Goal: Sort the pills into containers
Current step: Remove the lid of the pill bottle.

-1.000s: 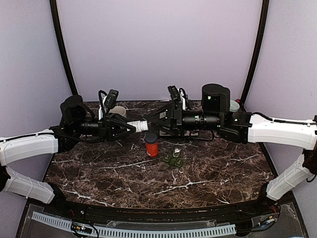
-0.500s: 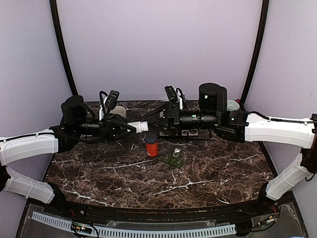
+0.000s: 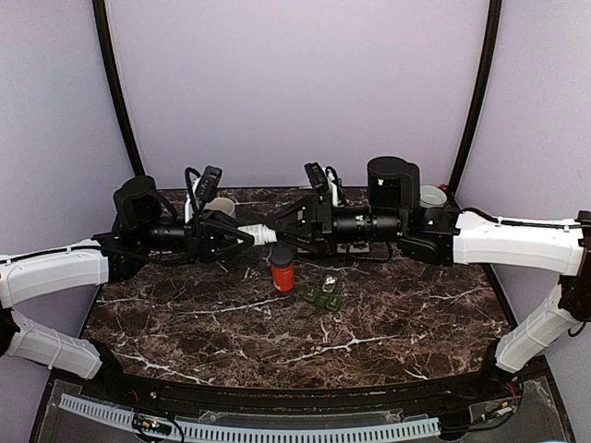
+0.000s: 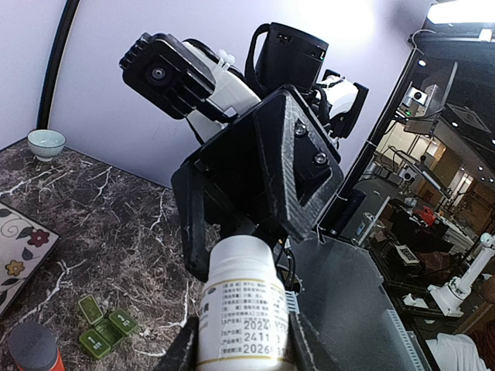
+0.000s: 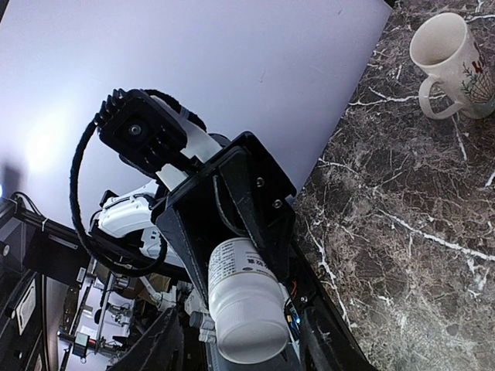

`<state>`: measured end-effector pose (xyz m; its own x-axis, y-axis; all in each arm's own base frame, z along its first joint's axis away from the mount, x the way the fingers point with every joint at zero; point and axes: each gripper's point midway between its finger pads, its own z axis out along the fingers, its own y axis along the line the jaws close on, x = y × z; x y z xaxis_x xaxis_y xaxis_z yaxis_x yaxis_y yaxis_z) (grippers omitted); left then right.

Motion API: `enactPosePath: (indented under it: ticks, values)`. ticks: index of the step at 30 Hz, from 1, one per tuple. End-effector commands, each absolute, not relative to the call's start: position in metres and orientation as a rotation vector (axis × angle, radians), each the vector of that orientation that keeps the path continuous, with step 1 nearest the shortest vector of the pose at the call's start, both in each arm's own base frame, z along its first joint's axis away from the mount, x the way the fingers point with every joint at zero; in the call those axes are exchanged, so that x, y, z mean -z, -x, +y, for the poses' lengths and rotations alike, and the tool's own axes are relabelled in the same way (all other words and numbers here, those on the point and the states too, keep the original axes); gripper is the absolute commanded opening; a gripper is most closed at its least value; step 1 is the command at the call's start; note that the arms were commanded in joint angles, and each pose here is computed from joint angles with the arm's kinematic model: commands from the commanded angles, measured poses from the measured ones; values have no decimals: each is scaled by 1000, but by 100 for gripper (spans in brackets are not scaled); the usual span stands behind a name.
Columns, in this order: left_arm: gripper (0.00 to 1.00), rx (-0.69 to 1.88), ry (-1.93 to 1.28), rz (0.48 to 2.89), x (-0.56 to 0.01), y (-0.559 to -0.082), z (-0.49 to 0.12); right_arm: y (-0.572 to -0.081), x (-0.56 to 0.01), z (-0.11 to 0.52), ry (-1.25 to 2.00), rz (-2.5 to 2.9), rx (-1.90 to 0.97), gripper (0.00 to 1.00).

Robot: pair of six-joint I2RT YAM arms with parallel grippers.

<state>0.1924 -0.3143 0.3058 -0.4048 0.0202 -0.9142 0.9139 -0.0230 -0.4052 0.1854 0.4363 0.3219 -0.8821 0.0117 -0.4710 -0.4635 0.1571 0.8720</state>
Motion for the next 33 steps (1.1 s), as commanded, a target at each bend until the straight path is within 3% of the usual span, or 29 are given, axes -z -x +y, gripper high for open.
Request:
enactPosePath:
  ticks: [1,13,22,33]
  values:
    - [0,1510,-1031,1446,-322,-193,-314,-185,-336,439,453,2014,-1817,49]
    - [0,1512,-1034,1445,-322,-194,-316,-180,-331,446,476,2029,-1829,39]
    - [0,1532,-1025,1440,-324,-193,-315,-175,-334,446,562,1993,-1797,0]
    - [0,1714,-1016,1401,-355,-180,-316,-156,-331,439,1105,1612,-1371,0]
